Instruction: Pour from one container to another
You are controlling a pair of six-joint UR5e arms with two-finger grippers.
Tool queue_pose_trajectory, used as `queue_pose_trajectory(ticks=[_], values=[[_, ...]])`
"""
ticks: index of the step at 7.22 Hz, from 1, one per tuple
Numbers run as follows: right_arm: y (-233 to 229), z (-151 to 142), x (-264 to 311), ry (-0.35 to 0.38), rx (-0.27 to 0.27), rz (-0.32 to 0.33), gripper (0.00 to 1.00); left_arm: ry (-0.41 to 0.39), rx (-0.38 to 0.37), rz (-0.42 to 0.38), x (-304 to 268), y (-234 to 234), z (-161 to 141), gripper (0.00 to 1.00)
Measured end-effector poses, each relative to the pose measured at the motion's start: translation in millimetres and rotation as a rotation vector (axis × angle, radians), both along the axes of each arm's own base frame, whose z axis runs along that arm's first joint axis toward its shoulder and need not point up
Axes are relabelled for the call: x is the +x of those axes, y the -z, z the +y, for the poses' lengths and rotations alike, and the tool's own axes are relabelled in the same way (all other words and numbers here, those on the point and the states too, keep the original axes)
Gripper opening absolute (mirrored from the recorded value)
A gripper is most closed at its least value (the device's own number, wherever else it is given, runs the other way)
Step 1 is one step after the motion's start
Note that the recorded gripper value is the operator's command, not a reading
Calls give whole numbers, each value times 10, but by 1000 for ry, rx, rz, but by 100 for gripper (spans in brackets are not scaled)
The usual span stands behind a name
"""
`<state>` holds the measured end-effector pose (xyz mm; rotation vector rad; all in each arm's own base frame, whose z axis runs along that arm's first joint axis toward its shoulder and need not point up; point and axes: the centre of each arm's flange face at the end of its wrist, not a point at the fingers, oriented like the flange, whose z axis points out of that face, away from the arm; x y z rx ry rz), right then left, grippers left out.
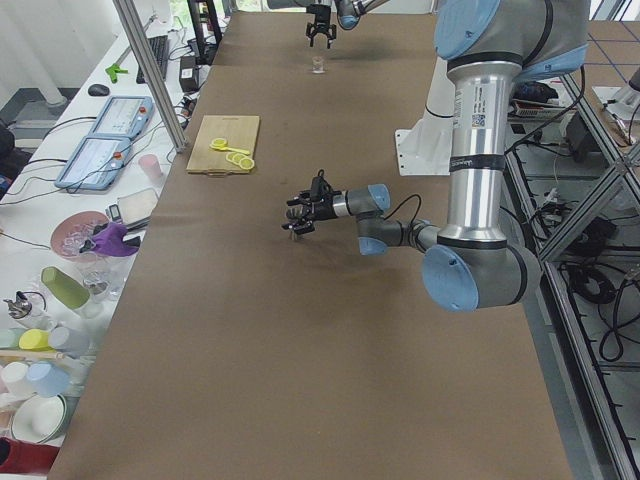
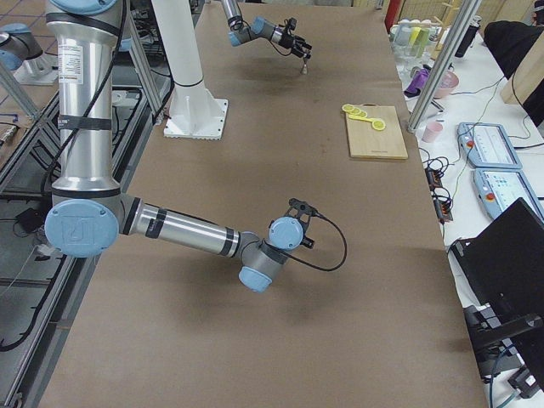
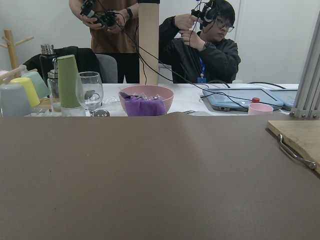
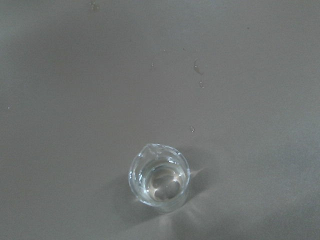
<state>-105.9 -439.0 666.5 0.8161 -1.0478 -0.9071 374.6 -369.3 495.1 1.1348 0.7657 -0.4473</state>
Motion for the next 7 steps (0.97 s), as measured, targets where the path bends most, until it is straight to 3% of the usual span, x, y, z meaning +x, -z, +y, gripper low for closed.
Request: queue_pose_trajectory(ticks=[1,4,7], values=[[1,15,12,-18,5,-12,100,8,5,-2,52,-10,58,96],[58,77,33,-37,87,-47,100,52,20,-19,189,-124,71,95],[39,73,-38,-54,80,-49,100,120,25,-26,372,-292,38,89]])
